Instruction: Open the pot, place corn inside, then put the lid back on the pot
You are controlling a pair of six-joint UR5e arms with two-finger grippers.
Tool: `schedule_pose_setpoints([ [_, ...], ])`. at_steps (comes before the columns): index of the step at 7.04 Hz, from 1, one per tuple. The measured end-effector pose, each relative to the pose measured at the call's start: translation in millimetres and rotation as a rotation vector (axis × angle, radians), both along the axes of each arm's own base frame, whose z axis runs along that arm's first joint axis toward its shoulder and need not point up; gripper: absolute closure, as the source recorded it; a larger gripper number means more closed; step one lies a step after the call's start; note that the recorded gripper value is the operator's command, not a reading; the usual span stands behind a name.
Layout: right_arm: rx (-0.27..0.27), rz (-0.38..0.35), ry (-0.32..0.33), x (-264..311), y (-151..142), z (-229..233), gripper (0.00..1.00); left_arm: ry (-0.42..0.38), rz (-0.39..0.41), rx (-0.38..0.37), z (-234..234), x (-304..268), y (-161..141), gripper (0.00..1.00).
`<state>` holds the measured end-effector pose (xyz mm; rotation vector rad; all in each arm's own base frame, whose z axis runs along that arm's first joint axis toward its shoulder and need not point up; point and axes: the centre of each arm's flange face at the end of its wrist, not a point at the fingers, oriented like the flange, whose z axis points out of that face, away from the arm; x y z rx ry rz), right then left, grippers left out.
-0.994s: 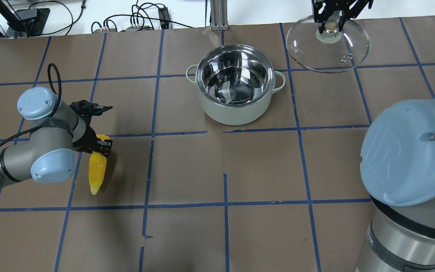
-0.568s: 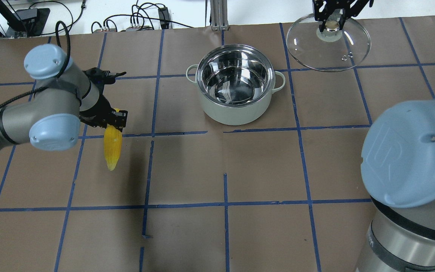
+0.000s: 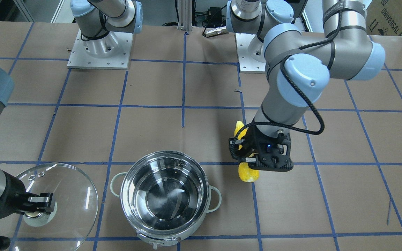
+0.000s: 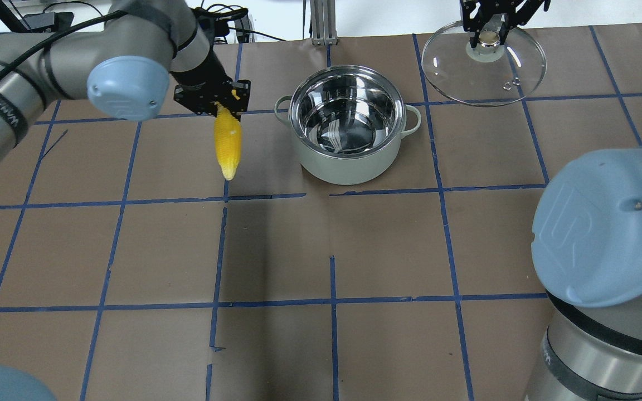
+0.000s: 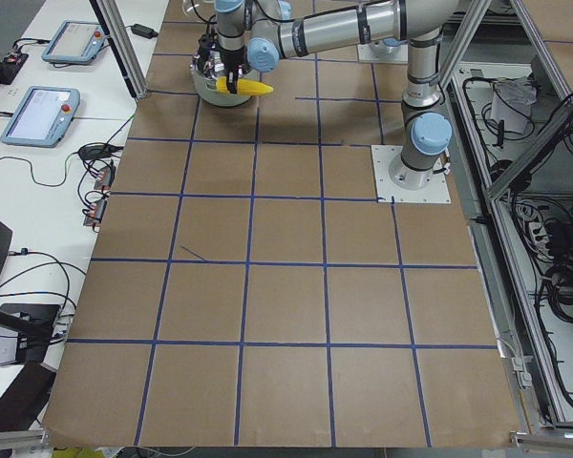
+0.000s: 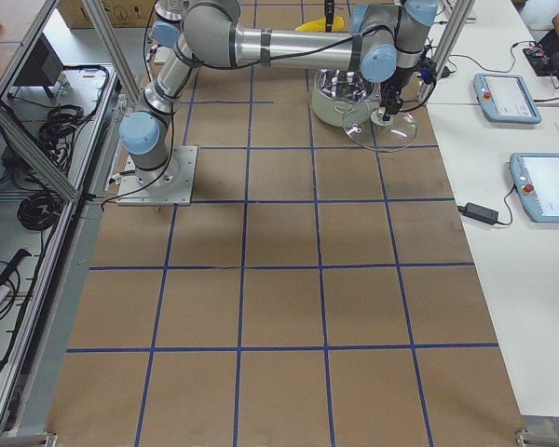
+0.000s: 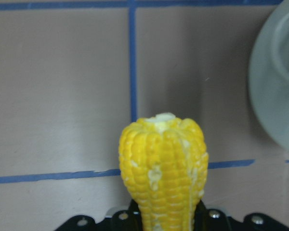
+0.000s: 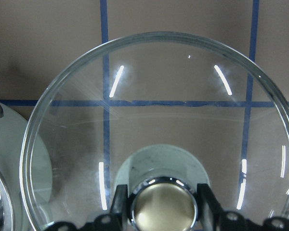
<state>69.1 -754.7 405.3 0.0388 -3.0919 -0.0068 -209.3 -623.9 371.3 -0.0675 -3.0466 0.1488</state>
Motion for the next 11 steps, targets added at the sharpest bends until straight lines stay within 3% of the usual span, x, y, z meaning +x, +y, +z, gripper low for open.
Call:
schedule_pose_setpoints([
  [4, 0.0, -0.001, 0.004, -1, -1, -1, 0.75, 0.029, 0.005, -0.053, -17, -129, -55, 0.73],
  [5, 0.0, -0.001, 0.005, -2, -1, -1, 0.75, 0.027, -0.004, -0.055, -28, -145, -63, 0.63],
  [6, 0.001, -0.001, 0.006, -3, -1, -1, 0.75, 0.025, -0.011, -0.053, -39, -155, -68, 0.01],
  [11, -0.004, -0.002, 0.006, -3, -1, 0, 0.75, 0.027, -0.022, -0.053, -46, -160, -70, 0.0],
])
